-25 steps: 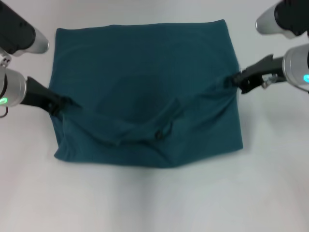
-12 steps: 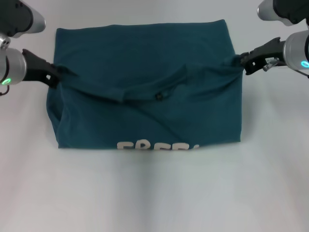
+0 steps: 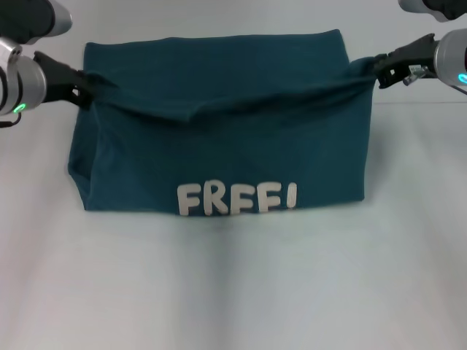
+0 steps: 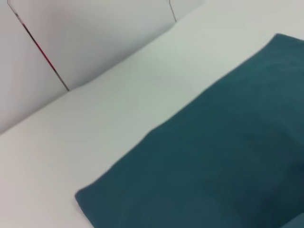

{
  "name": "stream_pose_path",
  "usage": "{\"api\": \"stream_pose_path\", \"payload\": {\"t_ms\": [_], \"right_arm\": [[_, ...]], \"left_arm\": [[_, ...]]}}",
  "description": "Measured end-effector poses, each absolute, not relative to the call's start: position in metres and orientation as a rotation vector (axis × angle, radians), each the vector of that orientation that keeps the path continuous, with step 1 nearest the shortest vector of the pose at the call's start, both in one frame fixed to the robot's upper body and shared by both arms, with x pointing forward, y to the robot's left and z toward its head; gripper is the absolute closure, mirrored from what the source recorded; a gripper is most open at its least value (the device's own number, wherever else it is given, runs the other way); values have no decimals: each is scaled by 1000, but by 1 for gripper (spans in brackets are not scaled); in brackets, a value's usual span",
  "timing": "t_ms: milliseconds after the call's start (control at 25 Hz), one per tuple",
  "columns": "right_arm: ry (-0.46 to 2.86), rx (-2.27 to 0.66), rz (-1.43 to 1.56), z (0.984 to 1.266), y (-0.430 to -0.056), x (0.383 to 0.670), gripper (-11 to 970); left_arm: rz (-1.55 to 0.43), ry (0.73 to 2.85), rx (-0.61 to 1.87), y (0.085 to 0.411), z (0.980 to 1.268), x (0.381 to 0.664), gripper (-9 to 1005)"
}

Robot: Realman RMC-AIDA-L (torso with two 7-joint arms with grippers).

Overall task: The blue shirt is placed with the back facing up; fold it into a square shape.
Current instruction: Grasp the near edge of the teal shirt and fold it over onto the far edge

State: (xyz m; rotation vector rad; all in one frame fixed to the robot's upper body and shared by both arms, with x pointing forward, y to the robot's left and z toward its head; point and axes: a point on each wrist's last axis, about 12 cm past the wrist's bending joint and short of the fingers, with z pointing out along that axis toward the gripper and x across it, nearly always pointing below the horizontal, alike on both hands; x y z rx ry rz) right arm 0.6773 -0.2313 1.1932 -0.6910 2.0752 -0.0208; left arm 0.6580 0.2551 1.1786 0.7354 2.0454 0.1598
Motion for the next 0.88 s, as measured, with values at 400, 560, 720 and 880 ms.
{"api": "stream_pose_path", "payload": {"t_ms": [400, 560, 720, 880], "right_arm": [[2016, -714, -80, 1197, -226, 696, 942], [2005, -712, -100, 1197, -227, 702, 941], [2004, -712, -112, 1196, -228, 704, 941], [2026, -707, -120, 1190, -232, 707, 941]], "left_arm": [[197, 1944, 650, 251, 1181, 668, 959], [212, 1919, 638, 250, 1182, 671, 959], [218, 1913, 652, 246, 1179, 674, 959], [219, 1926, 675, 242, 1172, 676, 959]]}}
